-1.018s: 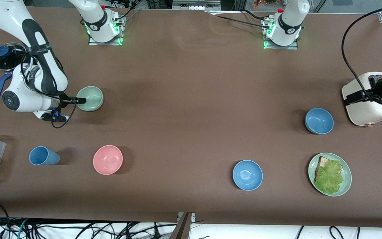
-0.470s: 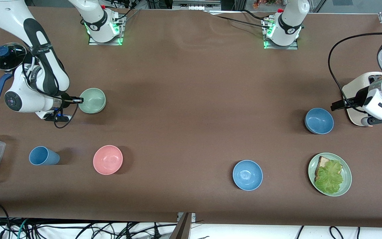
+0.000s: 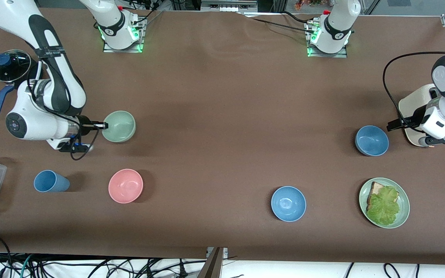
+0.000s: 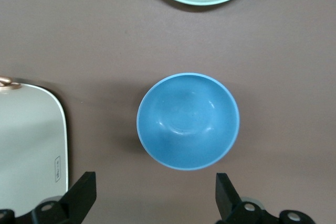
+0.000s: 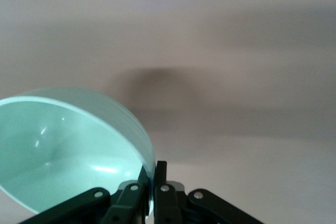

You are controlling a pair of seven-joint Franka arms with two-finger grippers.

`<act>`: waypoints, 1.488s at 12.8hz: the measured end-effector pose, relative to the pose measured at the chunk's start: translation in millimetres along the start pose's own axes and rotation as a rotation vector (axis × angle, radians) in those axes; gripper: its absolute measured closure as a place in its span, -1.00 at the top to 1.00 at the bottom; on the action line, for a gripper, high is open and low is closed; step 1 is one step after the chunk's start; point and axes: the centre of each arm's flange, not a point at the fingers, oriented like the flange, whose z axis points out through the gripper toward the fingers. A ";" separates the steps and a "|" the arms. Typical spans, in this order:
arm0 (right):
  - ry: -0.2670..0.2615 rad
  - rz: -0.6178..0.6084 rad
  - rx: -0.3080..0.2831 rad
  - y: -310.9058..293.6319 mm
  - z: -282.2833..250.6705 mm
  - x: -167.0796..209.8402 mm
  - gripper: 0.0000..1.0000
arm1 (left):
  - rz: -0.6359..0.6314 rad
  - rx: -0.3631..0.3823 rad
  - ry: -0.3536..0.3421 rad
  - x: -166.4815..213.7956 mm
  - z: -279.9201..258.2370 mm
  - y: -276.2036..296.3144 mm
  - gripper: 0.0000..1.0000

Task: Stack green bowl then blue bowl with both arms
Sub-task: 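Grasp the green bowl with the right gripper while the left gripper reaches the blue bowl, then slide the green bowl to mid-table while the left gripper grasps the blue bowl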

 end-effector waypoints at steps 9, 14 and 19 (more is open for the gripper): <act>-0.022 0.140 0.022 -256.6 59.7 -1.0 -0.92 | 0.083 0.052 0.066 5.9 104.5 -8.2 1.00; 0.031 0.215 0.049 -339.3 88.9 -12.3 -0.92 | 0.104 0.060 0.055 6.9 126.6 -9.9 0.76; 0.028 0.218 0.052 -375.6 137.9 -29.3 -0.92 | 0.106 0.060 0.048 6.4 130.4 -10.2 -0.10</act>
